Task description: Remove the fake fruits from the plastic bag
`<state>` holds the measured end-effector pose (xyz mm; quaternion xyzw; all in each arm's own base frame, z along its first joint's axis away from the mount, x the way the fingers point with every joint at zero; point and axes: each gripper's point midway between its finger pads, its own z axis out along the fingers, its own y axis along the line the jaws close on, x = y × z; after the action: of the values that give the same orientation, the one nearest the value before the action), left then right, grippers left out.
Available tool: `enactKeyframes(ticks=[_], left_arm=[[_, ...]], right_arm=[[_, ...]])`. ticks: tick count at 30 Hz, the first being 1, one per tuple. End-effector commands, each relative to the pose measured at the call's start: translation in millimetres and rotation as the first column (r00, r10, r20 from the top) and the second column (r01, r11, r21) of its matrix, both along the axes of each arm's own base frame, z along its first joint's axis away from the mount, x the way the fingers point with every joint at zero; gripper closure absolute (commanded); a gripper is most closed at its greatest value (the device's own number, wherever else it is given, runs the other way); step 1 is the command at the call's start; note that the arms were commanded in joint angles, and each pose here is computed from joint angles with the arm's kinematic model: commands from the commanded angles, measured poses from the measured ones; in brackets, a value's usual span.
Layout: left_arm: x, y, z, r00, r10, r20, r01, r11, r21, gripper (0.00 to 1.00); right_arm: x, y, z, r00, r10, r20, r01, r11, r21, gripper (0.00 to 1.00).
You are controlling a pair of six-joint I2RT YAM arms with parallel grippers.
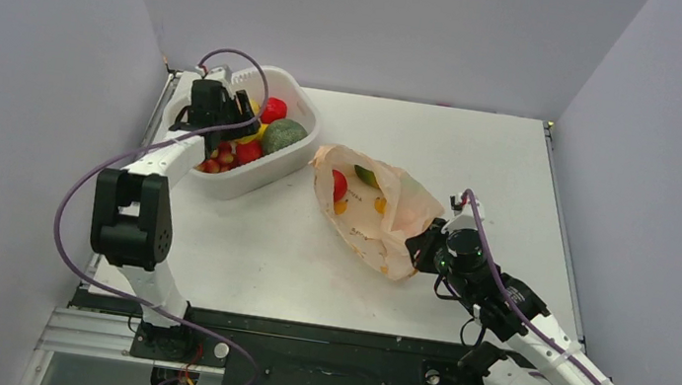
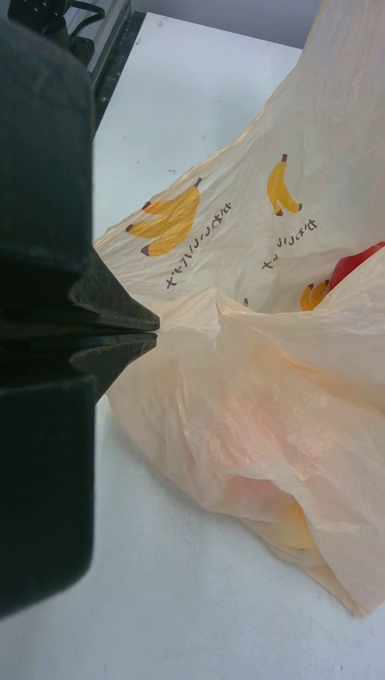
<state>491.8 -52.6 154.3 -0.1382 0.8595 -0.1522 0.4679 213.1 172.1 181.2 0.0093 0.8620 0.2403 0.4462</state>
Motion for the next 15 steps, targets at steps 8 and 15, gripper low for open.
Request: enactKeyframes(ticks=[8,15], left_arm=[[44,12,-37,0.999,0.012,-0.041,-0.008,0.996,0.091,0.65],[38,18,-47,0.995,0.032,-0.092,-0.021,0.994,0.111,0.29]], right_arm=[[6,5,16,0.999,-0.001,0.046,0.0,0.999,0.039,1.0],[7,5,18,0.999,0.008,0.048,-0.009,1.0,0.025,1.0]])
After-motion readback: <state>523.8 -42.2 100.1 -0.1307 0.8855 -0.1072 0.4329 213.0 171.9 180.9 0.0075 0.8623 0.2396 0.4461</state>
